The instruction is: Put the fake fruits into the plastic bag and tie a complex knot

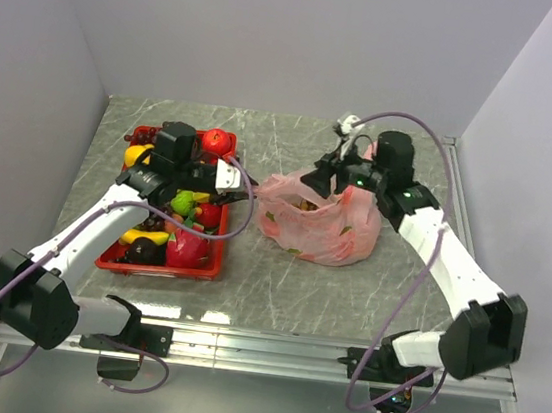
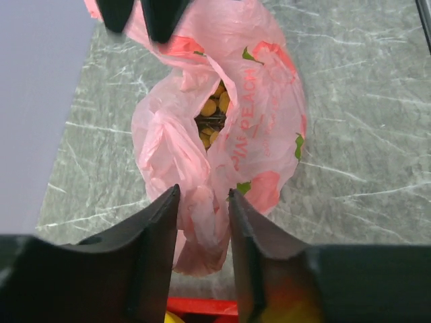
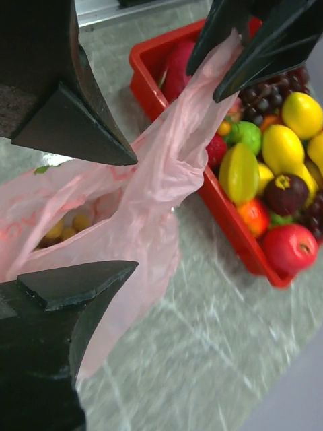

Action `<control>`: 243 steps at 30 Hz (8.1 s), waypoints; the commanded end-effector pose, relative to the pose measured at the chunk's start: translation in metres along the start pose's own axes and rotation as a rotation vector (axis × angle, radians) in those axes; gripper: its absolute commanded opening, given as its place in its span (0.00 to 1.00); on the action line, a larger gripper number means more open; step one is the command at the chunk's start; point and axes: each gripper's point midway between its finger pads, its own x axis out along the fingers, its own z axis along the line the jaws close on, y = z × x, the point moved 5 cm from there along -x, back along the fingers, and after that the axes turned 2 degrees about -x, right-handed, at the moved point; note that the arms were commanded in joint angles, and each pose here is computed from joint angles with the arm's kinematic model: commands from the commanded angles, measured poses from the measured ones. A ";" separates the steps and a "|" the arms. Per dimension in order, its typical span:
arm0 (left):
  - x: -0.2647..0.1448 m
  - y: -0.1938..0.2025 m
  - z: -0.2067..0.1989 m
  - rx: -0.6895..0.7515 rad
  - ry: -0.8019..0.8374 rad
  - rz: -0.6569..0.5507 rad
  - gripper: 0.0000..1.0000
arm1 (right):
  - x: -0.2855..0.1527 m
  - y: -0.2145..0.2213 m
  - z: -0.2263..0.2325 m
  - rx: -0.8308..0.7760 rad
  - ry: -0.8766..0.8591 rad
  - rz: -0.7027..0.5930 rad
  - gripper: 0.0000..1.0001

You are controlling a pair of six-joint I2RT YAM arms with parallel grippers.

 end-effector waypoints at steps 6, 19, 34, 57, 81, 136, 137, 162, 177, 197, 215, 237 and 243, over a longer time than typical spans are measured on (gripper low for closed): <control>0.006 -0.019 0.004 0.034 0.048 -0.038 0.22 | 0.070 0.030 -0.010 0.128 -0.082 0.016 0.42; 0.046 0.005 0.062 -0.239 -0.197 -0.044 0.00 | 0.081 0.102 0.035 0.332 -0.253 0.171 0.19; 0.074 0.006 0.065 -0.350 -0.145 -0.103 0.00 | 0.051 0.064 0.002 0.071 -0.080 0.167 0.41; 0.070 -0.007 0.060 -0.351 -0.121 -0.090 0.00 | 0.077 0.074 0.030 0.235 -0.143 0.115 0.96; 0.001 0.004 0.020 -0.873 -0.182 -0.170 0.90 | 0.062 0.094 0.052 0.238 -0.269 0.092 0.00; 0.107 0.028 0.011 -1.189 0.045 -0.225 0.00 | 0.011 0.065 0.044 0.079 -0.158 0.139 0.61; 0.107 0.028 0.011 -1.177 0.045 -0.225 0.00 | 0.002 0.055 0.047 0.063 -0.150 0.121 0.64; 0.106 0.030 0.015 -0.995 0.068 -0.135 0.00 | -0.064 0.094 -0.076 0.363 0.250 0.022 0.76; 0.106 0.020 0.015 -0.881 0.056 -0.127 0.00 | -0.070 0.104 -0.080 0.534 0.255 0.077 0.85; 0.111 0.013 0.013 -0.784 0.092 -0.116 0.00 | -0.049 0.113 -0.086 0.543 0.178 0.076 0.37; 0.134 -0.012 -0.006 -0.429 0.183 -0.060 0.00 | -0.016 0.099 -0.004 0.112 -0.334 0.359 0.10; 0.150 0.000 -0.003 -0.498 0.191 -0.050 0.01 | -0.010 0.083 0.002 0.160 -0.324 0.333 0.53; 0.153 0.000 -0.002 -0.482 0.189 -0.039 0.01 | -0.007 0.084 0.000 0.177 -0.323 0.338 0.38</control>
